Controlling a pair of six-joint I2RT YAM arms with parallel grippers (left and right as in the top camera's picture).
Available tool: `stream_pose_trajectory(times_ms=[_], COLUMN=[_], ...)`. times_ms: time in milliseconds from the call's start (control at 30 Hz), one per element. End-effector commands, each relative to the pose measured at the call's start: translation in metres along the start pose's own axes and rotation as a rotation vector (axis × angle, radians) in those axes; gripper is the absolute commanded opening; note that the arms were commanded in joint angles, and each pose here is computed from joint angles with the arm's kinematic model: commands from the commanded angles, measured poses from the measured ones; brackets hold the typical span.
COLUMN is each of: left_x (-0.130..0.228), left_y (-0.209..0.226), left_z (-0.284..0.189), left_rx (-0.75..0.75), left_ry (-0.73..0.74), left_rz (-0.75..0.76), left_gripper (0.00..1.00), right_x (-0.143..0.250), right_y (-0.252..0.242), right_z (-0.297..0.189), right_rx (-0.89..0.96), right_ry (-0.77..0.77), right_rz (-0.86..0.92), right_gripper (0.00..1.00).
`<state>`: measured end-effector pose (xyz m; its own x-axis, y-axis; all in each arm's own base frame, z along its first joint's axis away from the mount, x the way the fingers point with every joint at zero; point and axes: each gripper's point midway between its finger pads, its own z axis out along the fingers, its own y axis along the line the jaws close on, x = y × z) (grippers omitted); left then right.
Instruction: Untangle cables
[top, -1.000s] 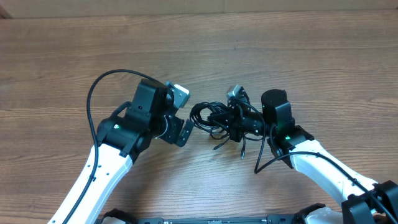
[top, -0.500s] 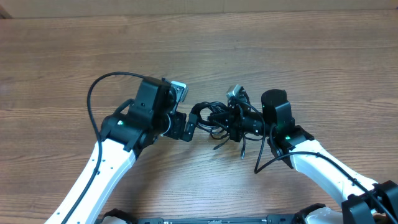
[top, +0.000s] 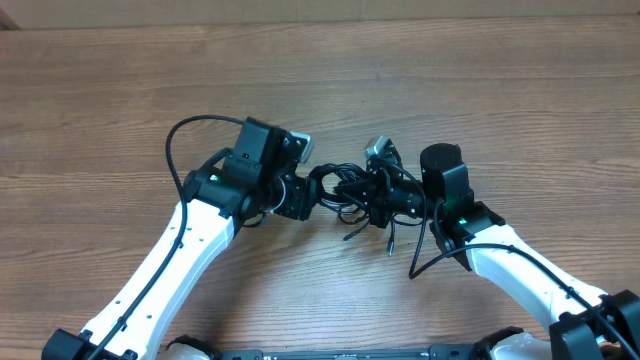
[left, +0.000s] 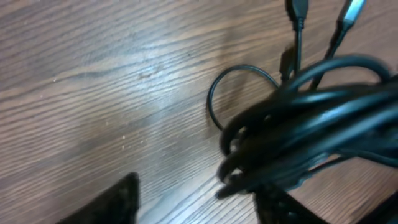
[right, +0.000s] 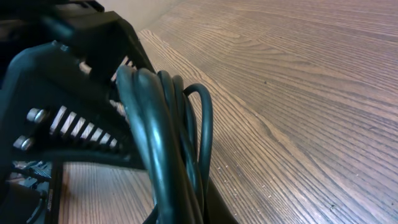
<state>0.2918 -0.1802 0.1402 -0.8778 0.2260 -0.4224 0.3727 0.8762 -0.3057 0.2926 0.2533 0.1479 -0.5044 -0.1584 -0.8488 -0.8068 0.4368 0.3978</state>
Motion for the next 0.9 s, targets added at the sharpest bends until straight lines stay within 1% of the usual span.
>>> stream_pose_trajectory(times_ms=[0, 67, 367, 500, 567, 667, 700, 733, 867], left_x=[-0.009, -0.01, -0.016, -0.019, -0.02, -0.019, -0.019, -0.019, -0.019], left_y=[-0.006, -0.007, -0.028, -0.036, -0.037, -0.037, -0.037, -0.037, -0.037], left_z=[-0.003, -0.003, -0.002, -0.004, -0.004, -0.004, -0.004, -0.004, -0.004], left_rx=[0.024, 0.03, 0.156, 0.199, 0.207, 0.206, 0.206, 0.207, 0.206], left_ry=[-0.025, -0.028, -0.045, -0.055, -0.056, -0.052, -0.052, -0.052, -0.053], left_rz=[0.011, 0.008, 0.024, 0.032, 0.033, 0.031, 0.031, 0.032, 0.032], left_gripper=[0.44, 0.37, 0.43, 0.41, 0.37, 0.19, 0.1, 0.04, 0.04], right_x=[-0.007, -0.007, -0.007, -0.007, -0.007, -0.007, -0.007, -0.007, -0.007], right_y=[0.0, 0.0, 0.0, 0.0, 0.0, 0.0, 0.0, 0.0, 0.0], right_z=[0.0, 0.0, 0.0, 0.0, 0.0, 0.0, 0.0, 0.0, 0.0], right_rx=[0.003, 0.002, 0.002, 0.002, 0.002, 0.002, 0.002, 0.002, 0.002], right_ry=[-0.016, -0.016, -0.016, -0.016, -0.016, -0.016, -0.016, -0.016, -0.016], right_rz=[-0.01, -0.01, -0.01, -0.01, -0.01, -0.01, -0.01, -0.01, -0.01], right_gripper=[0.04, 0.04, 0.04, 0.04, 0.04, 0.04, 0.04, 0.04, 0.04])
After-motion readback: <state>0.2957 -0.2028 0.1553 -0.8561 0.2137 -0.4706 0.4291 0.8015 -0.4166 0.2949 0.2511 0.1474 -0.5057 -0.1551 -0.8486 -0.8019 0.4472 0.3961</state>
